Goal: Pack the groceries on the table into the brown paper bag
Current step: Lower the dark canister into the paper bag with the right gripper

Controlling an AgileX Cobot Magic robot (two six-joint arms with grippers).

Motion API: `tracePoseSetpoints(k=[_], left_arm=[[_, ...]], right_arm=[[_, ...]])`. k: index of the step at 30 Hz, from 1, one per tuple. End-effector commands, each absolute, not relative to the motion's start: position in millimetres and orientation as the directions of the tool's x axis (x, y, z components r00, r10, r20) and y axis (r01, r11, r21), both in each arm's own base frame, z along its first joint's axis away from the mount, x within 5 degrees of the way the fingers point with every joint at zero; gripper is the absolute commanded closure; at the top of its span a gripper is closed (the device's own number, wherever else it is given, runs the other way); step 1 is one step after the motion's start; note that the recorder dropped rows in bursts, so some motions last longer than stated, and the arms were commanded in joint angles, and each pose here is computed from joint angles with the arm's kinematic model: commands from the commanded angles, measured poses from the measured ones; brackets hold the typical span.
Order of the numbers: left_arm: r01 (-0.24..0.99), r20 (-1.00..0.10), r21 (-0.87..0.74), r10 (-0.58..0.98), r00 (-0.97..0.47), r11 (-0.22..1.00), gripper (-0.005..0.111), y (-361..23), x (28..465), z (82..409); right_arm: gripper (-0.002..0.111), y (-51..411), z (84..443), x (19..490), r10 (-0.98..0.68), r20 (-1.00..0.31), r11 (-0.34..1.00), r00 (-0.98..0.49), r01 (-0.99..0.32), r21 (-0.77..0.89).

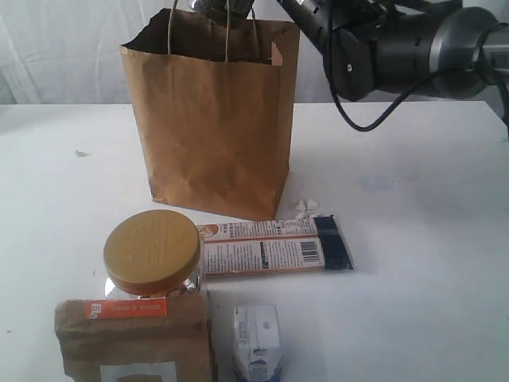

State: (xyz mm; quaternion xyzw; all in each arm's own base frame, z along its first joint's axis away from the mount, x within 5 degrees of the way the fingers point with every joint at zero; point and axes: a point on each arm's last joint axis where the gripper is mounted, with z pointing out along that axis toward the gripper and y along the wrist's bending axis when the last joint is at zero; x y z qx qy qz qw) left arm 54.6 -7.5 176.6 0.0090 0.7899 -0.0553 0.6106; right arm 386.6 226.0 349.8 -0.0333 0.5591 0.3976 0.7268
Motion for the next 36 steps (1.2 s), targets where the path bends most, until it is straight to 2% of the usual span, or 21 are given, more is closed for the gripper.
tracePoseSetpoints(k=[1, 4, 10, 36], left_arm=[[0.084, -0.966, -0.082, -0.059, -0.252, 0.993, 0.107, -8, 54, 176], [0.084, -0.966, -0.082, -0.059, -0.252, 0.993, 0.107, -8, 54, 176], [0.084, -0.966, -0.082, -0.059, -0.252, 0.993, 0.107, -8, 54, 176], [0.084, -0.966, -0.082, -0.059, -0.252, 0.993, 0.107, -8, 54, 176]], right_arm=[[0.097, 230, 352, 387, 0.564, -0.821, 0.663, 0.083, -0.639, 0.390], [0.093, 231, 346, 390, 0.565, -0.821, 0.668, 0.078, -0.627, 0.400], [0.076, 232, 331, 397, 0.581, -0.813, 0.667, 0.047, -0.600, 0.442], [0.075, 234, 319, 401, 0.611, -0.790, 0.631, -0.050, -0.572, 0.524]])
